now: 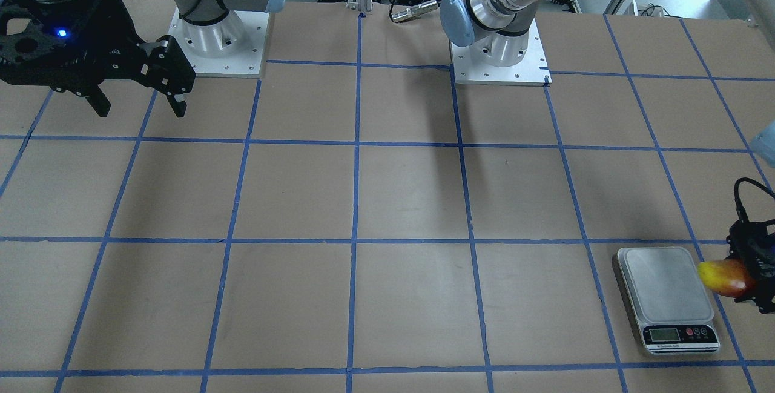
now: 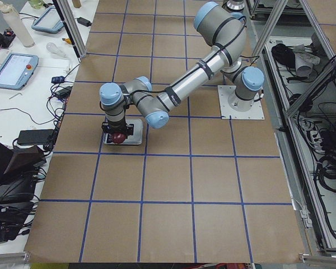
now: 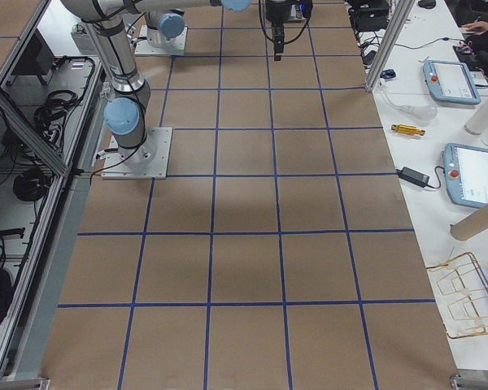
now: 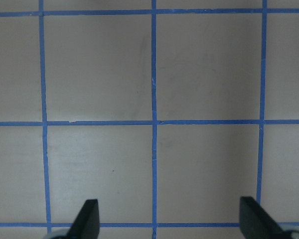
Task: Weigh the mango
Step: 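Carry the mango with the left gripper over the silver scale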
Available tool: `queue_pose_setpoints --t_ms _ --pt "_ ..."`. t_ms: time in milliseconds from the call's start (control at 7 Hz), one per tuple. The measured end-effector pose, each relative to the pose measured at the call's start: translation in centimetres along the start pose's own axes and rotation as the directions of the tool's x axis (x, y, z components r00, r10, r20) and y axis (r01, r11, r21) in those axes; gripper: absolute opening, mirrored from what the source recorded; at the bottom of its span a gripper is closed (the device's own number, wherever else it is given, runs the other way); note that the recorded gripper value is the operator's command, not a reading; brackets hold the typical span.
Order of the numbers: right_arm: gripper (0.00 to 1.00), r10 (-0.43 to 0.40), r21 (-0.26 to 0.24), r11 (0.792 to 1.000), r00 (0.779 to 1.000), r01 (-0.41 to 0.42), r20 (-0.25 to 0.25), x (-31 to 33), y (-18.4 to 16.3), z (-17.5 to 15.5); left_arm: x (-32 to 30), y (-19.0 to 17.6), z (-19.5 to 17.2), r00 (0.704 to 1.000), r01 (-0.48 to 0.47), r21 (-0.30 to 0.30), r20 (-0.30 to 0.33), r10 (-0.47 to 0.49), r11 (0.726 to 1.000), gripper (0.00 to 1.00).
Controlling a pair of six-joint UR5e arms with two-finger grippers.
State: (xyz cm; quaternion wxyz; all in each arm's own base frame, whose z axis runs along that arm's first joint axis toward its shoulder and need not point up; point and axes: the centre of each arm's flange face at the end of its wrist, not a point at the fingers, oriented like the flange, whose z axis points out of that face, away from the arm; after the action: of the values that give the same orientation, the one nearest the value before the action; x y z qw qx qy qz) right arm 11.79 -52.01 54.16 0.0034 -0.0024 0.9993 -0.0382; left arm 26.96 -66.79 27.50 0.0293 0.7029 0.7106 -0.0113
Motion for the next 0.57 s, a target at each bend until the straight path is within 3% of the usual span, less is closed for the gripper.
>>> queue_pose_setpoints --t_ms 286,571 --pt "1.00 0.000 0.001 1.000 1.000 0.000 0.000 0.0 0.0 0.0 -0.1 -2.3 2.7 0.996 0.088 0.076 -0.014 -0.088 0.993 0.00" --pt "1.00 0.000 0.000 1.000 1.000 0.000 0.000 0.0 0.0 0.0 0.5 -2.9 4.9 0.992 0.121 0.090 -0.027 -0.120 0.989 0.00"
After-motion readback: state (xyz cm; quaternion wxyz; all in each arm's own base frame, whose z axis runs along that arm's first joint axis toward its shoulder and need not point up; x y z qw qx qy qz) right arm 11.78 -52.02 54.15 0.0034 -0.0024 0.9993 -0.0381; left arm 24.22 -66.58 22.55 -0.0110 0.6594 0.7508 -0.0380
